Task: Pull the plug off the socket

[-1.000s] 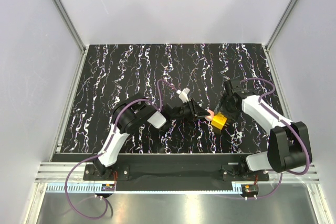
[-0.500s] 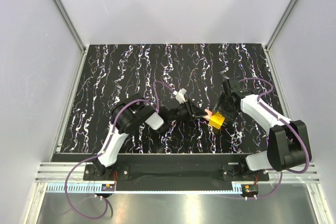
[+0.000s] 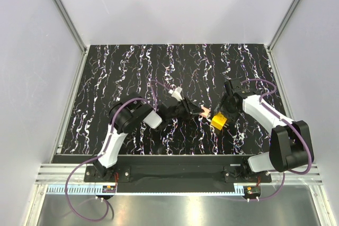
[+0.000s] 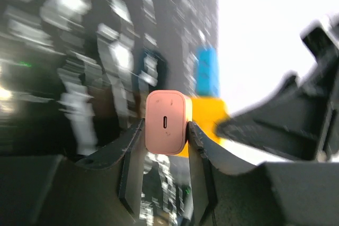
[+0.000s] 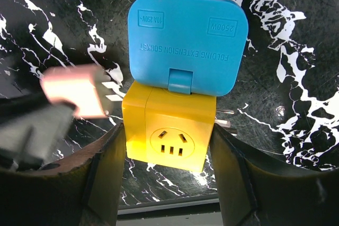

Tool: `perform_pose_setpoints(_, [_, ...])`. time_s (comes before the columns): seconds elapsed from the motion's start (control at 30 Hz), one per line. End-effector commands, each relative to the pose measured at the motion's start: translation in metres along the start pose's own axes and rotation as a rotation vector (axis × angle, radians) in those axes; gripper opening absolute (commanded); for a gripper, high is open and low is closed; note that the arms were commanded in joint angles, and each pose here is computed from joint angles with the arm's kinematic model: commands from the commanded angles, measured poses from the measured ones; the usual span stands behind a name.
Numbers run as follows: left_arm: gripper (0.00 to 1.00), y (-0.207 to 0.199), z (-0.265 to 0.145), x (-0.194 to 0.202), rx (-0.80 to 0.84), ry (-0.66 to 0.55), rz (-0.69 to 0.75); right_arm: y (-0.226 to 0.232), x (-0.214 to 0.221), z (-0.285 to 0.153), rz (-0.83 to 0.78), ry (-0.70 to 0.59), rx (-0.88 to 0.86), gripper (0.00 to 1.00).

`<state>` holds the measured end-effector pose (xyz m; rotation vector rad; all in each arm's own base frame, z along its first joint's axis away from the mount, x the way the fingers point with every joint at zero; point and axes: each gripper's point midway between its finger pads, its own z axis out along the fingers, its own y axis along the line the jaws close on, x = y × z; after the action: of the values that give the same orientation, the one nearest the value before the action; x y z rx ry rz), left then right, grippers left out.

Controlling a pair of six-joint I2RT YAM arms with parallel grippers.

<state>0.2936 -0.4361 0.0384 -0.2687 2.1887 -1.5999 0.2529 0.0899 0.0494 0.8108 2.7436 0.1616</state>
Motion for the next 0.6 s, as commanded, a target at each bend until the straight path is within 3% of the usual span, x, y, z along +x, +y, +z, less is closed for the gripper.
perform_pose_setpoints(0.0, [0.0,0.013,-0.01,-0.029,-0.077,-0.108,0.031,-0.077,0.029,0.025,-0.017,0.073,0.321,0.0])
perform_pose_setpoints(0.33, [0.0,-0.005,-0.022,-0.032,-0.049,-0.114,0.099,-0.074,0.028,0.024,-0.019,0.065,0.3,0.0])
perform_pose_setpoints(0.43, [0.0,-0.03,-0.041,-0.034,-0.03,-0.118,0.163,-0.071,0.026,0.024,-0.02,0.061,0.287,0.0])
perform_pose_setpoints(0.57, [0.0,-0.03,-0.076,-0.028,-0.112,-0.109,0.213,-0.07,0.026,0.024,-0.031,0.065,0.282,0.0])
